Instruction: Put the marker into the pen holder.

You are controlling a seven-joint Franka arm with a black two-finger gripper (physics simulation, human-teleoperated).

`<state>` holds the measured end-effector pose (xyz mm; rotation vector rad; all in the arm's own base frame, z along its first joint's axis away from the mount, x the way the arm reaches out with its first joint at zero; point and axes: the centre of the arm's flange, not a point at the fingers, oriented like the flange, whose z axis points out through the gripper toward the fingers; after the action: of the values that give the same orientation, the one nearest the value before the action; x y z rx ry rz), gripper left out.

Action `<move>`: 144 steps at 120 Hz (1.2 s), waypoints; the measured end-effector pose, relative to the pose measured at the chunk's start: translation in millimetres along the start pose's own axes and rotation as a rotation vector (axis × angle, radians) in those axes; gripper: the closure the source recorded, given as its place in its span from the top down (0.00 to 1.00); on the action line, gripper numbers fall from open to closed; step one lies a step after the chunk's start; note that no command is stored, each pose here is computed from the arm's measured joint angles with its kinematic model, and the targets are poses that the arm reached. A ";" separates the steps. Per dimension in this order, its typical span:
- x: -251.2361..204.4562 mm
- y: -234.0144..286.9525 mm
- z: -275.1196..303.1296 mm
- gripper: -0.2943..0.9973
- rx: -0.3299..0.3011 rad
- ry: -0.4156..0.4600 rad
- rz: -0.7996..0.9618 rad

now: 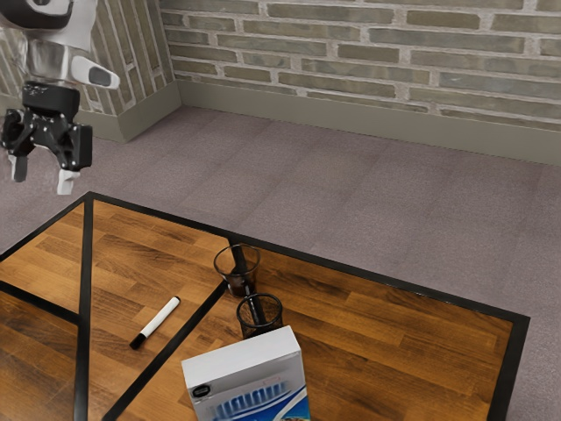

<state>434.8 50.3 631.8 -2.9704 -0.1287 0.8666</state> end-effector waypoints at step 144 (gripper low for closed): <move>227.2 11.8 302.1 0.72 -0.003 0.388 0.092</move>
<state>463.7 65.5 255.0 -3.0977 0.0214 0.2812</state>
